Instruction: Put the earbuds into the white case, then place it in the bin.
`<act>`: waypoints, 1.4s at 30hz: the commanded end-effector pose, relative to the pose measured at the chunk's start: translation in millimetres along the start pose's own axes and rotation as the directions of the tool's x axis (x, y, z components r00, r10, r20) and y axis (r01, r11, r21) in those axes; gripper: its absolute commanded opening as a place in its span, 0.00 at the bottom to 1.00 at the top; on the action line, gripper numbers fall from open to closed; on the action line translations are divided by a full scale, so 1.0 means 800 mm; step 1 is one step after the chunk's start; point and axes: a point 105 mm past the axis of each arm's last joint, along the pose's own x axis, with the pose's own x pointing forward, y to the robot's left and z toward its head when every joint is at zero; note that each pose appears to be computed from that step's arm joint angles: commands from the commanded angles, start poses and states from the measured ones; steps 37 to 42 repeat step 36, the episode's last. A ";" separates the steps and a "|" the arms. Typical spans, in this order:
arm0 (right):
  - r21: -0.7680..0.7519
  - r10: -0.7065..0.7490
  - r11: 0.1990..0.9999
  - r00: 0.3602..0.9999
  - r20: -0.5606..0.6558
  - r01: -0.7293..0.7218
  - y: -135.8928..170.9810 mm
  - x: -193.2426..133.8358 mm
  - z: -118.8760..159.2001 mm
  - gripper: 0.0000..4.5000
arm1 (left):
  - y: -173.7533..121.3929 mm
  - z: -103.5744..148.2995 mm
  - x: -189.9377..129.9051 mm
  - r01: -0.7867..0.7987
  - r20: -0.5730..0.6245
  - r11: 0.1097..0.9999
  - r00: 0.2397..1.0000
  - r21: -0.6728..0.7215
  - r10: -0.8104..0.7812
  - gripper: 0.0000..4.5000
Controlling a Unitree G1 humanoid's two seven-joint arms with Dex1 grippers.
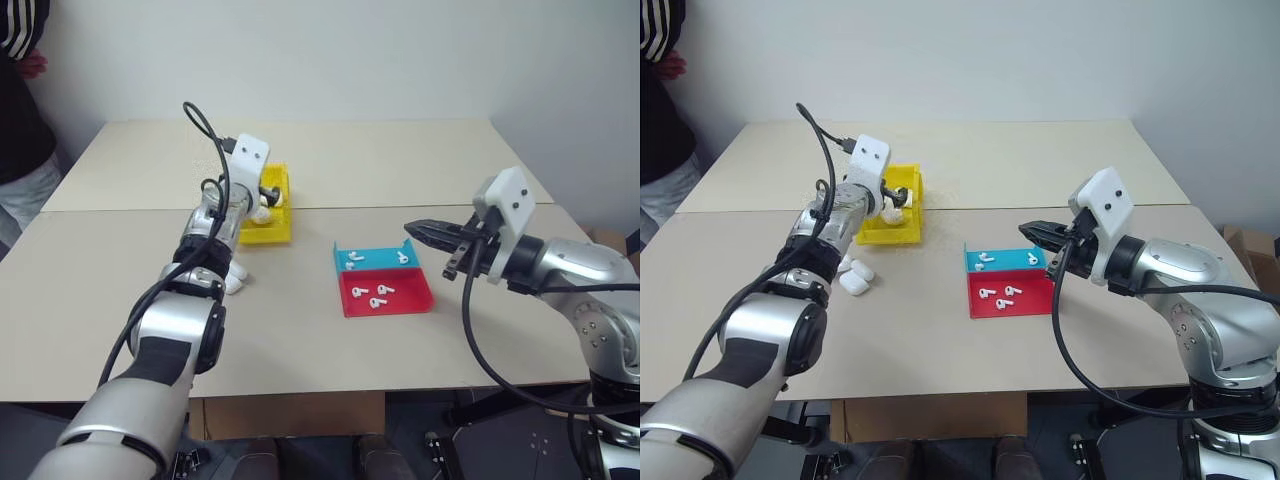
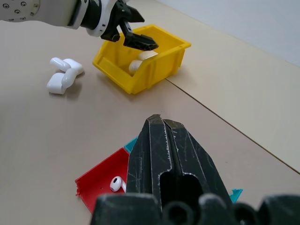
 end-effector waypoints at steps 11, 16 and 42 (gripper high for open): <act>-0.304 0.179 0.932 0.980 -0.087 -0.198 0.017 -0.043 -0.013 0.00 | -0.016 0.032 -0.149 0.537 0.405 0.840 0.754 0.073 -0.517 0.99; -0.313 0.245 0.907 0.958 -0.151 -0.282 0.015 -0.084 -0.025 0.00 | -0.012 -0.022 -0.243 0.712 0.251 0.662 0.614 0.235 -0.749 0.99; -0.285 0.222 0.906 0.924 -0.311 -0.314 0.005 -0.138 -0.047 0.00 | -0.003 -0.066 -0.325 0.885 0.006 0.426 0.433 0.187 -0.902 0.99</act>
